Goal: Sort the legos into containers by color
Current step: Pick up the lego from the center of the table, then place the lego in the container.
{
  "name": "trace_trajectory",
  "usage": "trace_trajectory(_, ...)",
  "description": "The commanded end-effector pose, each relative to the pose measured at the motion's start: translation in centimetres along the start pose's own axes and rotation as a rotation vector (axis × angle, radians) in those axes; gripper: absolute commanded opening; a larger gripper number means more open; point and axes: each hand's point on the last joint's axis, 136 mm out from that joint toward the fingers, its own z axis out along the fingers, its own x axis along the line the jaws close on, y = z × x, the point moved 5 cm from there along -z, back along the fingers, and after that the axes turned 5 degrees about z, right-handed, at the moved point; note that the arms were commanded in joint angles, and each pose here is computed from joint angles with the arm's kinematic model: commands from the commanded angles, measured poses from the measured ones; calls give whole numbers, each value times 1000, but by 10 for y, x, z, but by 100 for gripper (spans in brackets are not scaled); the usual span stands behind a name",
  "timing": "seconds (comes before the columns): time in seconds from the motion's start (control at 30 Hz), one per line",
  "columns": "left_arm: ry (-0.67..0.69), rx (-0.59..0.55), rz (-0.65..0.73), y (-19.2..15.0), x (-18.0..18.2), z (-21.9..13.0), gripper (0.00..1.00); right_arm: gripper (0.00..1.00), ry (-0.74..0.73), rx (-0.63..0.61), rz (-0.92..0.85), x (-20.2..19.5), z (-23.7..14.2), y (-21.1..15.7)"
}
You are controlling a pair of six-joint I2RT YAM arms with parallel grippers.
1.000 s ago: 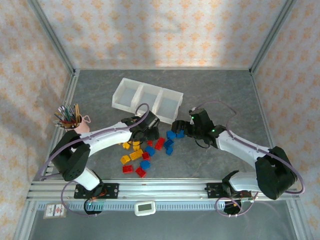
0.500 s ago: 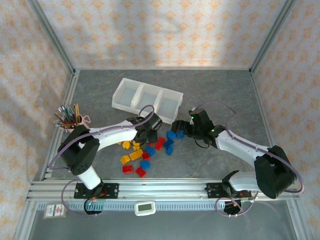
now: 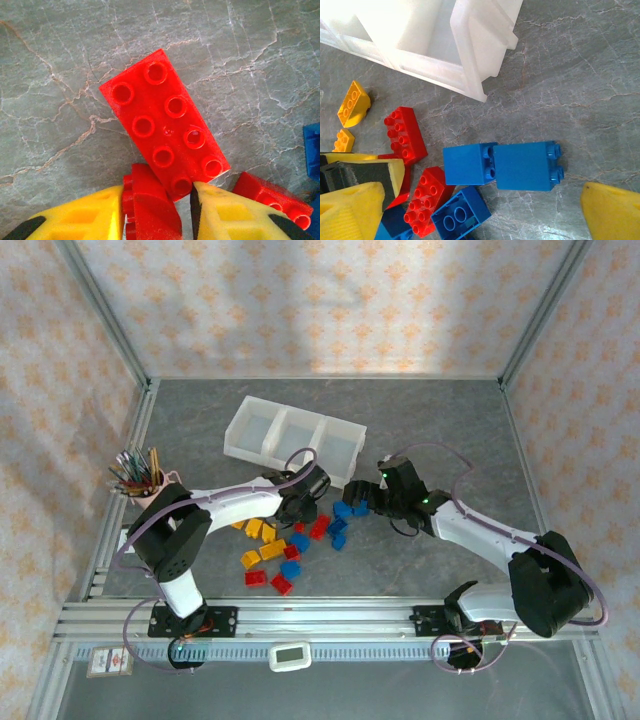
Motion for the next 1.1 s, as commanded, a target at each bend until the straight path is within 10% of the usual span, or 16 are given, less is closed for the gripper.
trace_trajectory(0.0, 50, 11, 12, -7, 10, -3, 32, 100, -7, 1, 7, 1, 1, 0)
trace_trajectory(0.63, 3, -133, -71, 21, 23, -53, 22, 100, 31, -21, -38, 25, -12, 19)
trace_trajectory(1.07, 65, -441, -250, 153, 111, -101, 21, 100, 159, -97, -56, 79, -1, 57)
